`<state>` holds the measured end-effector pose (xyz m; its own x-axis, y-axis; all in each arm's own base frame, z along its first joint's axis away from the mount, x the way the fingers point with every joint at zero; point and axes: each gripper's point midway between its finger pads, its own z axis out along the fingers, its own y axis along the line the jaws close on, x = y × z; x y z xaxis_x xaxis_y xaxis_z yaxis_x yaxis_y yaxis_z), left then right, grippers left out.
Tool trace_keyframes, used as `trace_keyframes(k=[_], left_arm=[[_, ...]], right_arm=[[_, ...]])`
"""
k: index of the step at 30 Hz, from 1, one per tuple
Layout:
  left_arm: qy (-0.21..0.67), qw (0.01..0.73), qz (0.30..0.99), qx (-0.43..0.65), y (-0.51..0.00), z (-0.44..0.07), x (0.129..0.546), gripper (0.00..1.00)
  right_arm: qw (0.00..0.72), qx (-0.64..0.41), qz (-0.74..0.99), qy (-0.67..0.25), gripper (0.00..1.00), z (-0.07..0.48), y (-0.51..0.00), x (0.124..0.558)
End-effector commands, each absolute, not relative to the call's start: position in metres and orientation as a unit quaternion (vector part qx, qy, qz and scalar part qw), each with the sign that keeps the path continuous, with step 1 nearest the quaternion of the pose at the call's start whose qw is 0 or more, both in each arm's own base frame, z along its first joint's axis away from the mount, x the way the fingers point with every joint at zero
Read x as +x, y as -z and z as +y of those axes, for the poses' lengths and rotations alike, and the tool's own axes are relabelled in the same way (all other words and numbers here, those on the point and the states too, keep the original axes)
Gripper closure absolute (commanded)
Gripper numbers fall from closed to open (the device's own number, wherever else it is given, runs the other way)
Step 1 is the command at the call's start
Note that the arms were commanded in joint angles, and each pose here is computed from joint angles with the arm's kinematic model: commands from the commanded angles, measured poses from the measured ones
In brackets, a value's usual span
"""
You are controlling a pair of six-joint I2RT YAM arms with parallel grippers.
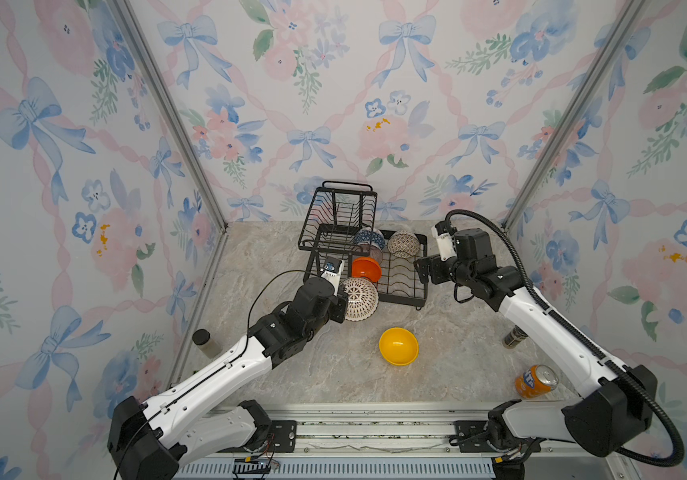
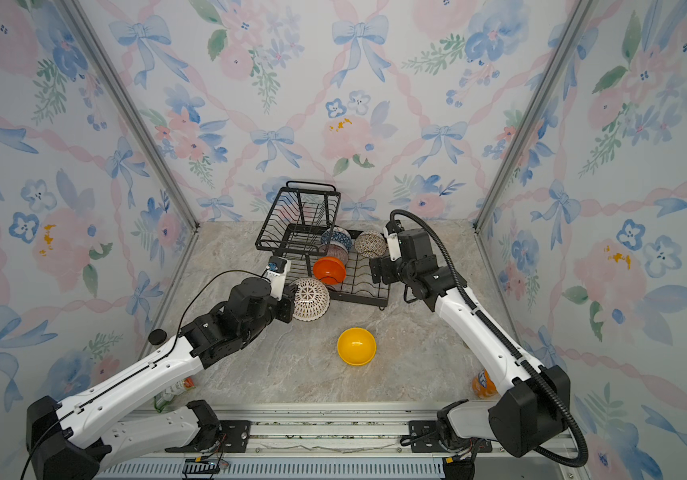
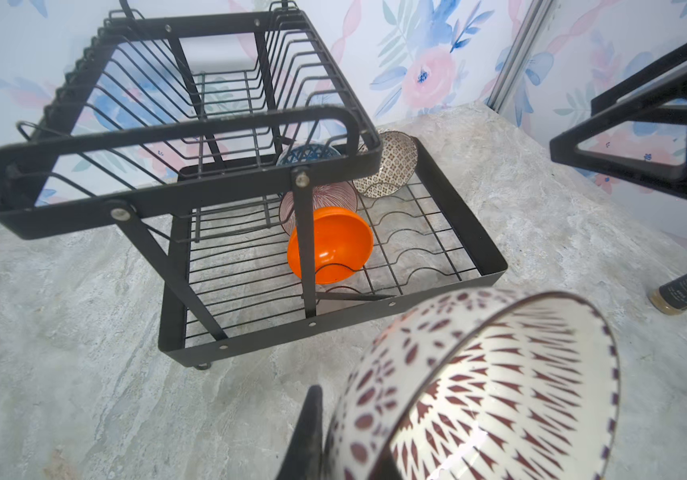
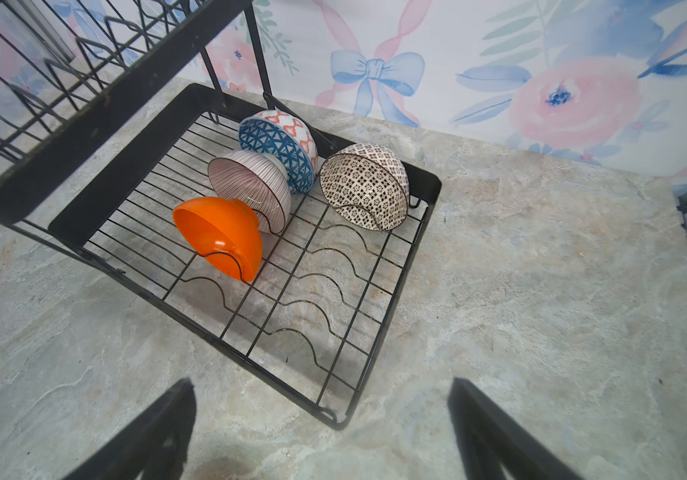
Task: Load the bowls into the dish rack
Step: 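Carry the maroon-patterned bowl toward the rack while the right gripper approaches it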
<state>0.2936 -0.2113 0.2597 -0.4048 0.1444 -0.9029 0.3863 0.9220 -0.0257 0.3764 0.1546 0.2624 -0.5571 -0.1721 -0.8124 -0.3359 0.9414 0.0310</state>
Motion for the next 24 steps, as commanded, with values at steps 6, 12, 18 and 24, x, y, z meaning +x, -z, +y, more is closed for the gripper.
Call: trace_keyframes(k=[6, 12, 18, 24], left_arm=[[0.102, 0.554, 0.811, 0.159, -0.289, -0.219, 0.309, 1.0], [0.104, 0.553, 0.811, 0.163, -0.29, -0.224, 0.312, 1.0], [0.111, 0.555, 0.808, 0.163, -0.295, -0.226, 0.311, 1.0], [0.117, 0.558, 0.805, 0.163, -0.299, -0.226, 0.309, 1.0]], right_arm=[[0.493, -0.182, 0.833, -0.171, 0.03, 0.177, -0.328, 0.342], [0.491, -0.234, 0.807, -0.231, 0.03, 0.217, -0.347, 0.315], [0.465, -0.275, 0.798, -0.265, 0.03, 0.257, -0.34, 0.301], [0.436, -0.282, 0.81, -0.273, 0.02, 0.279, -0.316, 0.304]])
